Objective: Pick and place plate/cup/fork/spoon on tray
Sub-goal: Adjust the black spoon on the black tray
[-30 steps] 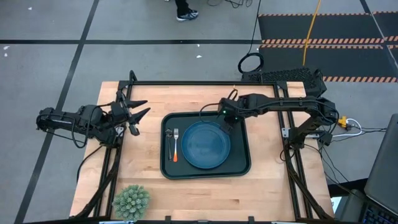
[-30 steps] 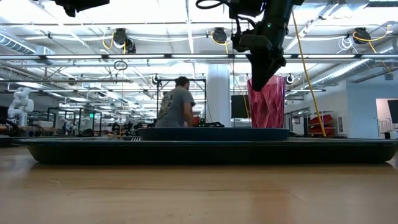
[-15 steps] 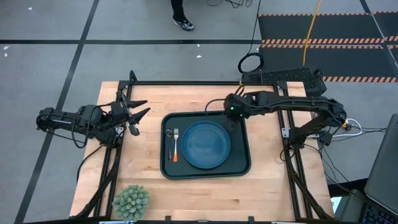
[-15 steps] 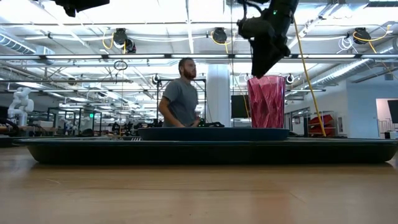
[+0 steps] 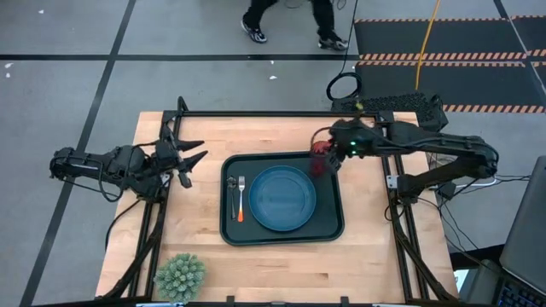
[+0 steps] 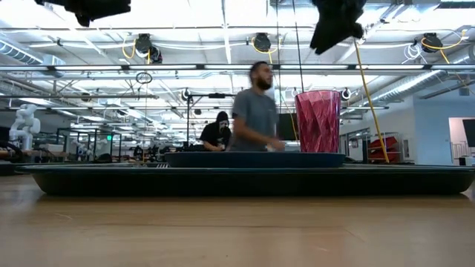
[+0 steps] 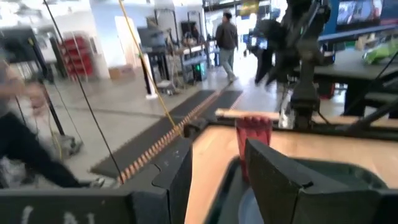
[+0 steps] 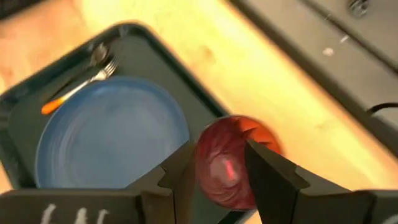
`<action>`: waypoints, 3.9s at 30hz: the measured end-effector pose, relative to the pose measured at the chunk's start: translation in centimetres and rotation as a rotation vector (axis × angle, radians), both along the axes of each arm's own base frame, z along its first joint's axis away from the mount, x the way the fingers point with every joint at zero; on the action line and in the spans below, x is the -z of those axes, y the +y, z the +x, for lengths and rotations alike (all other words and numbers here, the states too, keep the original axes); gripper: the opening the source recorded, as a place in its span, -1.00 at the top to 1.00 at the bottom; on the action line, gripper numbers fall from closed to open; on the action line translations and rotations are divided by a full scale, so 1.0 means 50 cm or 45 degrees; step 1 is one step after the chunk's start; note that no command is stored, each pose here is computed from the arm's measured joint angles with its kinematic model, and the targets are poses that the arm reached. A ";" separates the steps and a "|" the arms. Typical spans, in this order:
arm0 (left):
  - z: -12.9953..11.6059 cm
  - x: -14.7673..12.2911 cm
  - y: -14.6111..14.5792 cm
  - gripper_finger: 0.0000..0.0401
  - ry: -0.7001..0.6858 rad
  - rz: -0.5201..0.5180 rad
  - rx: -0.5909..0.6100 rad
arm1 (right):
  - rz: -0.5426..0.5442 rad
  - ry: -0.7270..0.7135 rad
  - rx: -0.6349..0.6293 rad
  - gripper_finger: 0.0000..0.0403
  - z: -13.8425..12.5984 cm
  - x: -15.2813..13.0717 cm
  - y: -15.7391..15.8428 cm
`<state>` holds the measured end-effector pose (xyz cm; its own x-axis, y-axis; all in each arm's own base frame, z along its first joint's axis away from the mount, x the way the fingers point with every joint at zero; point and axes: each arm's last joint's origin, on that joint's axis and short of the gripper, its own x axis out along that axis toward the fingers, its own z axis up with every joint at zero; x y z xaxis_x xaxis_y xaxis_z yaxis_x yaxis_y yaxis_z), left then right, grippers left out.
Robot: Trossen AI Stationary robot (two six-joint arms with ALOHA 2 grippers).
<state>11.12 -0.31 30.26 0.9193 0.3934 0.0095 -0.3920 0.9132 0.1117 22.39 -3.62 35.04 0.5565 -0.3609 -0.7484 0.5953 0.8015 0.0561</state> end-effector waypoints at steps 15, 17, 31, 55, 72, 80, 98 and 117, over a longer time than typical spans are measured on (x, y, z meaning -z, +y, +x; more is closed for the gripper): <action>0.095 0.034 -0.019 0.24 0.454 -0.173 0.022 | 0.098 0.287 0.242 0.35 -0.062 0.104 0.047; 0.119 0.041 -0.020 0.24 0.552 -0.178 0.001 | 0.159 0.348 0.248 0.35 -0.068 0.136 0.053; 0.236 0.056 -0.029 0.24 0.895 -0.312 -0.018 | 0.256 0.439 0.135 0.35 -0.084 0.250 0.112; 0.314 0.189 -0.067 0.24 1.423 -0.747 0.016 | 0.067 0.346 -0.111 0.35 -0.089 0.249 0.187; 0.343 0.280 -0.115 0.24 1.653 -0.533 0.120 | 0.091 0.301 -0.084 0.35 -0.097 0.248 0.209; 0.346 0.286 -0.117 0.24 1.665 -0.515 0.134 | 0.093 0.300 -0.080 0.35 -0.097 0.249 0.209; 0.343 0.287 -0.141 0.24 1.630 -0.532 0.133 | 0.158 0.289 -0.067 0.35 -0.095 0.249 0.212; 0.341 0.291 -0.150 0.24 1.659 -0.476 0.178 | 0.233 0.228 -0.128 0.35 -0.083 0.245 0.221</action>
<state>28.15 -7.83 15.69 0.2118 0.0851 -0.9736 -0.0958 0.9932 0.0659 18.25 7.42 22.81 0.4358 -0.1600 -0.8857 0.5264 0.8435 0.1066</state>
